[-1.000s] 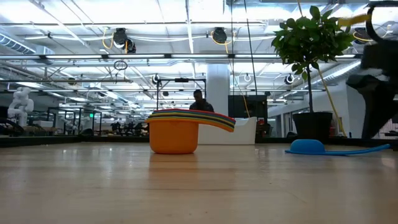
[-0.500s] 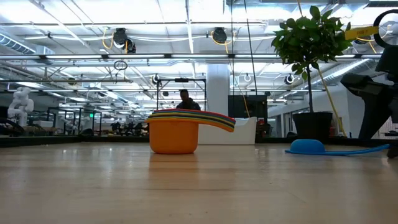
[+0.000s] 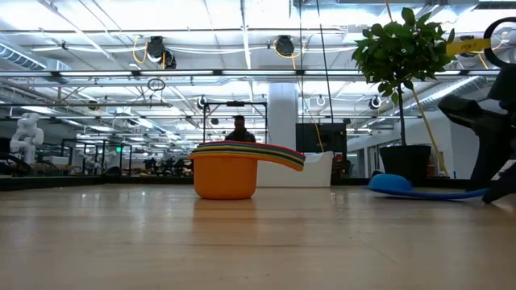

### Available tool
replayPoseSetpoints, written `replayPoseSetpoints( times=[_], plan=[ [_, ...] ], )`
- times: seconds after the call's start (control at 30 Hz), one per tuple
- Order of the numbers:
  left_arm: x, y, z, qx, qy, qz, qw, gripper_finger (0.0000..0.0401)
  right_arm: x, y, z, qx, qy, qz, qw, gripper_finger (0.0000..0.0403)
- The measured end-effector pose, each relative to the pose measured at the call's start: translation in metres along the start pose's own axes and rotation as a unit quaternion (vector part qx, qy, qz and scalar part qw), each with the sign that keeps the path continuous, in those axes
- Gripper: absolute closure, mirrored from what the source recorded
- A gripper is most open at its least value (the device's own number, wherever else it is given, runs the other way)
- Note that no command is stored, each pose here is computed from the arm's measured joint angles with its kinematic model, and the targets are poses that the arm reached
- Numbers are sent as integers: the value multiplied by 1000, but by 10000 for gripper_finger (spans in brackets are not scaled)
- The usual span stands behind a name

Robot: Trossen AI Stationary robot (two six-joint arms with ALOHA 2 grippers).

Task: Nest measuring cups in basket
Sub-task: Stack the blue measuring cup into the red measuring cup

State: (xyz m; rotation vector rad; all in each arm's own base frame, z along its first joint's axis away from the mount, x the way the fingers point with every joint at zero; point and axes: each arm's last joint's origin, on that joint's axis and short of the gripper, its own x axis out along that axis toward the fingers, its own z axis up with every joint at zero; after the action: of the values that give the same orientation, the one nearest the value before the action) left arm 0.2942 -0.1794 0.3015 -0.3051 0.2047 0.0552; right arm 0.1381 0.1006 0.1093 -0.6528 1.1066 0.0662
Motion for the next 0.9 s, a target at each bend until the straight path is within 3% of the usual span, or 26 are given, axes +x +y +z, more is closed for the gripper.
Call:
replayPoseSetpoints(
  times=[0.2,0.57,0.73,0.9],
  plan=[
    [0,0,0,-1,0,0,1000,210,-1,-1,1,-1,1,-12,1000,397],
    [0,-1,-1,2,2,-1,1000,210,-24,-11,33,54,-82,-29,995,403],
    [-2,-3,-2,10,5,-5,1000,210,-43,-21,50,105,-156,-32,982,402],
    [-7,-9,-5,28,8,-15,999,210,-64,-32,60,163,-241,-18,956,402]
  ],
)
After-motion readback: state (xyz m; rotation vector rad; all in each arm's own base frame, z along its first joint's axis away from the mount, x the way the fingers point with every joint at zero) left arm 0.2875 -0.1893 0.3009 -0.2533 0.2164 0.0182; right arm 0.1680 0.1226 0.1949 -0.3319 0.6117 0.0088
